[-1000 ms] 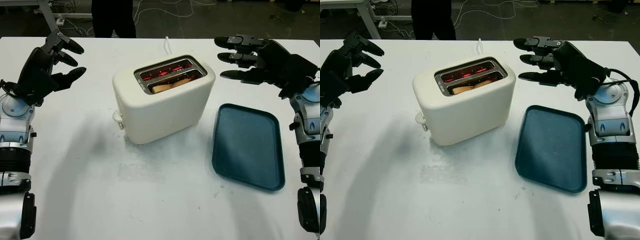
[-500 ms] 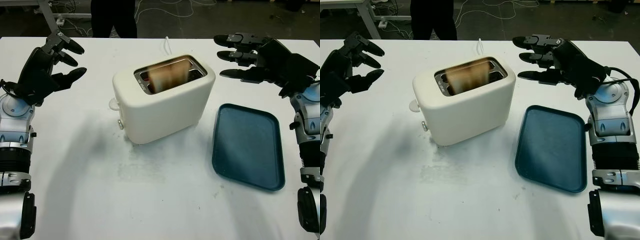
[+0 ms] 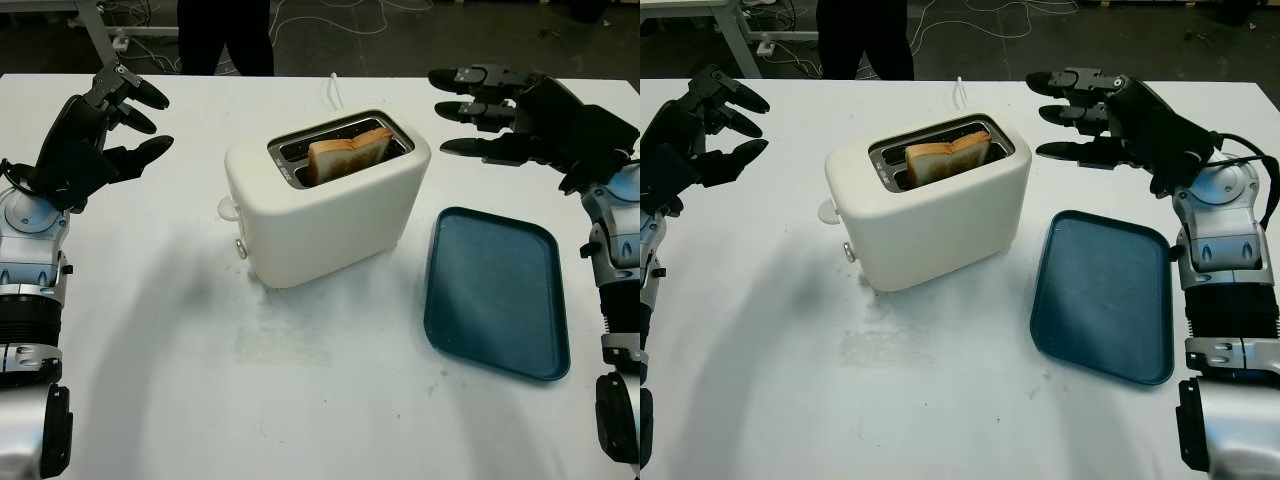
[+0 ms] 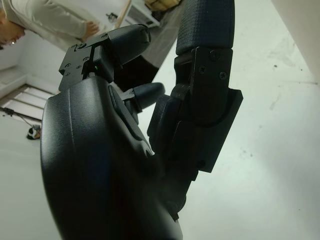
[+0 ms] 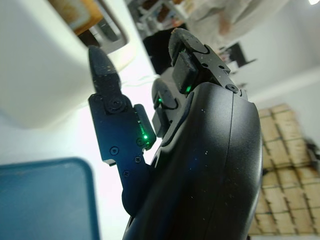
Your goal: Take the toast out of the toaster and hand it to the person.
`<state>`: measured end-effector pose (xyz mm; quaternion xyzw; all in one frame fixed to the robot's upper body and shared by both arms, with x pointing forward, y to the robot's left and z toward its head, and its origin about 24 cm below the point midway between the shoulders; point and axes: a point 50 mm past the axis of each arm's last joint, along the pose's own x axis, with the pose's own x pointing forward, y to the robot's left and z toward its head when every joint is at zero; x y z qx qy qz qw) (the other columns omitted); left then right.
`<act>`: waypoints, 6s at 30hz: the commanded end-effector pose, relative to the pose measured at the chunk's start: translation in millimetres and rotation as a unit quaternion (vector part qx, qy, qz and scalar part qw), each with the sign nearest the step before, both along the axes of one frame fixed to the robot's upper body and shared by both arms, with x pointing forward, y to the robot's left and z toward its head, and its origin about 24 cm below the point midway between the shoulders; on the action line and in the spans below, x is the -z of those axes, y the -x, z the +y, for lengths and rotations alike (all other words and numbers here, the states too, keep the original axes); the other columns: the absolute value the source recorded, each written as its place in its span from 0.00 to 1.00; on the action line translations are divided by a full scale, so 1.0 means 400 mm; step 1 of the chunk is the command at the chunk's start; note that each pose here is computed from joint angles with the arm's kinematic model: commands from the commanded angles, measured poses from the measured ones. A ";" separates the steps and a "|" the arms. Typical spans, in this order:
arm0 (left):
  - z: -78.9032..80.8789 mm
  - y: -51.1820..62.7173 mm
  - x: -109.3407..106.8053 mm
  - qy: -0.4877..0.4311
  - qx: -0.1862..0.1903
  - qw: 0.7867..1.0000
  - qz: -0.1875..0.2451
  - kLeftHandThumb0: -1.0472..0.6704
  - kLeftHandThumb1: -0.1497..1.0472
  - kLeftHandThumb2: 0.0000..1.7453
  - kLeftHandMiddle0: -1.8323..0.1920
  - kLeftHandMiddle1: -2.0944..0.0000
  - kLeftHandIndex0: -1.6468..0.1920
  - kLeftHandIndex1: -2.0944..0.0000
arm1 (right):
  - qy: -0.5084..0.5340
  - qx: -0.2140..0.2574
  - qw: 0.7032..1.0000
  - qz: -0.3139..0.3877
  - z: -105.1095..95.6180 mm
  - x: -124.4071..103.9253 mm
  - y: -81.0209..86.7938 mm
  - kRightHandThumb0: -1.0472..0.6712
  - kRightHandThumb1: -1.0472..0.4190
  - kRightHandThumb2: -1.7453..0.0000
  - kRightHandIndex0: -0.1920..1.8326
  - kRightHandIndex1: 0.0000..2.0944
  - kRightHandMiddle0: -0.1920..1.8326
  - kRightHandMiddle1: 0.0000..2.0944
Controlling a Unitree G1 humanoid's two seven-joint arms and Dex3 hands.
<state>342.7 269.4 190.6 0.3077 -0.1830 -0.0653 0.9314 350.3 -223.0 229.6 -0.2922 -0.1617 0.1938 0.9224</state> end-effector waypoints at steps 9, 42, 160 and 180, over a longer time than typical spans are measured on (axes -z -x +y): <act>-0.001 0.003 -0.001 0.003 0.000 1.000 -0.007 0.00 0.89 0.18 0.91 0.22 0.90 0.26 | 0.050 -0.044 0.990 -0.121 0.095 -0.168 -0.025 0.41 0.31 1.00 0.46 0.08 0.44 0.05; 0.003 0.003 0.008 0.017 0.001 1.000 -0.003 0.00 0.89 0.16 0.91 0.21 0.90 0.25 | 0.241 -0.132 0.946 -0.170 0.277 -0.108 -0.035 0.33 0.29 1.00 0.45 0.28 0.53 0.04; 0.013 -0.002 0.016 0.004 0.005 1.000 -0.012 0.00 0.89 0.18 0.91 0.22 0.90 0.26 | -0.082 0.263 0.958 -0.082 -0.079 0.087 -0.110 0.50 0.09 0.77 0.54 0.83 0.41 0.83; 0.016 -0.001 0.020 0.004 0.004 1.000 -0.011 0.00 0.89 0.18 0.91 0.23 0.90 0.27 | -0.107 0.316 0.942 -0.017 -0.105 0.144 -0.114 0.44 0.09 0.80 0.54 0.83 0.41 0.83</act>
